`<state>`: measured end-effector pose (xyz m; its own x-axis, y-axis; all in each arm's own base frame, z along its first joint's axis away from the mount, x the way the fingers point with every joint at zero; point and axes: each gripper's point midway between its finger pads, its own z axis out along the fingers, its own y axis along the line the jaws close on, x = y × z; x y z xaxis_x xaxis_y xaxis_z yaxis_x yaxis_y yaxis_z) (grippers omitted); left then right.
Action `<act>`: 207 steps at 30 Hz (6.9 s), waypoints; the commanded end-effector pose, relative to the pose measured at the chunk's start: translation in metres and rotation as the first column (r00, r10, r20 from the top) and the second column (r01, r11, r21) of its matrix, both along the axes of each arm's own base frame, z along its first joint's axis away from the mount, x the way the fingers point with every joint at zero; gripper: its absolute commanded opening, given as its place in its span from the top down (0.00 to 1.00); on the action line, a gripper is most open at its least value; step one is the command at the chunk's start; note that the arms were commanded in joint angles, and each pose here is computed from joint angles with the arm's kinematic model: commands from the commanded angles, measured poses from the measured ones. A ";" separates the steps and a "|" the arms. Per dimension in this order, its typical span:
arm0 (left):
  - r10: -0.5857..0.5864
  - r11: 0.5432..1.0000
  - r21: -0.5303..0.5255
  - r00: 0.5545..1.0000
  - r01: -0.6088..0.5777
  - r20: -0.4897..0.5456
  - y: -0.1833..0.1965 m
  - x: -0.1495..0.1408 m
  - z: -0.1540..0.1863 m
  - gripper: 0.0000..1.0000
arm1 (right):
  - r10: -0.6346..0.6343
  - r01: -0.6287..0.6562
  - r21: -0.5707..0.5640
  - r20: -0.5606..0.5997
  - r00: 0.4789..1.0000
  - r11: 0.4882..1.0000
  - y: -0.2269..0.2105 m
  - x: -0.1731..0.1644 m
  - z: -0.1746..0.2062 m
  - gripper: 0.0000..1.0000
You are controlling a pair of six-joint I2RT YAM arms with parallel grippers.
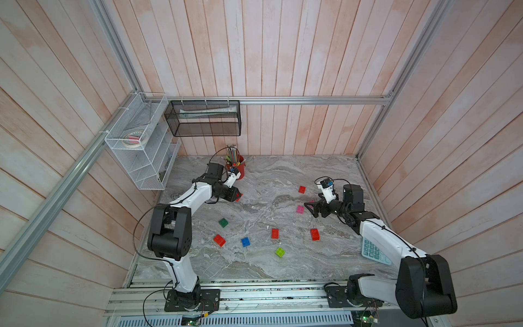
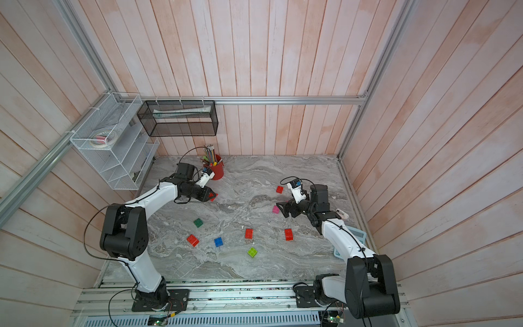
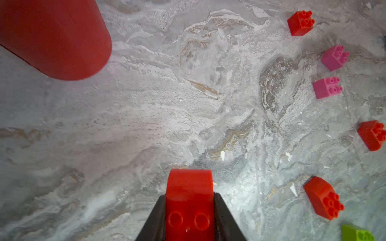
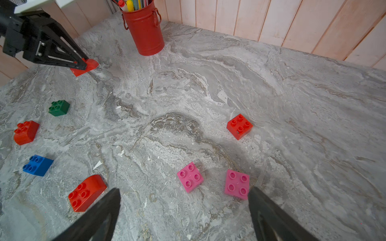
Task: Assemble the letter s with lego
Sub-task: Place the lego brick at the center of the board, then adjust the lego brick at the center of the board, then pick up the lego brick from the center of the board, then assemble the lego brick with the lego brick.
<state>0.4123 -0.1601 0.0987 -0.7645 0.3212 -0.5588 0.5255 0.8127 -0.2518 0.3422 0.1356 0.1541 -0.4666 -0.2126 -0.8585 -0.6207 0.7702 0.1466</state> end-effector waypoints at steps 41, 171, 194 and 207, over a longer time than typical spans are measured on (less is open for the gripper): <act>0.992 0.070 0.267 0.039 -0.961 -0.117 -0.025 -0.041 -0.059 0.64 | -0.027 0.027 0.123 -0.003 1.000 0.992 0.011 -0.012 -0.013 0.03; 0.797 0.602 0.287 0.582 -0.745 -0.162 0.072 -0.096 -0.057 0.72 | 0.184 -0.170 0.111 -0.134 0.974 0.979 0.092 -0.062 -0.021 0.03; 0.573 0.816 0.185 0.811 -0.548 -0.122 -0.032 -0.057 -0.004 0.72 | 0.105 -0.093 0.092 -0.135 0.985 0.991 0.065 -0.055 -0.025 0.03; 0.443 0.880 0.239 0.892 -0.412 -0.093 -0.062 -0.036 -0.028 0.72 | 0.103 -0.083 0.144 -0.139 0.985 0.986 0.066 -0.053 -0.024 0.03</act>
<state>0.3677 -0.2163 0.0723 -0.9268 -0.0071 -0.3756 0.0389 0.9926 -0.1147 0.2908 0.2012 0.1296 -0.5689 -0.1653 -0.8056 -0.6528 0.6866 0.3200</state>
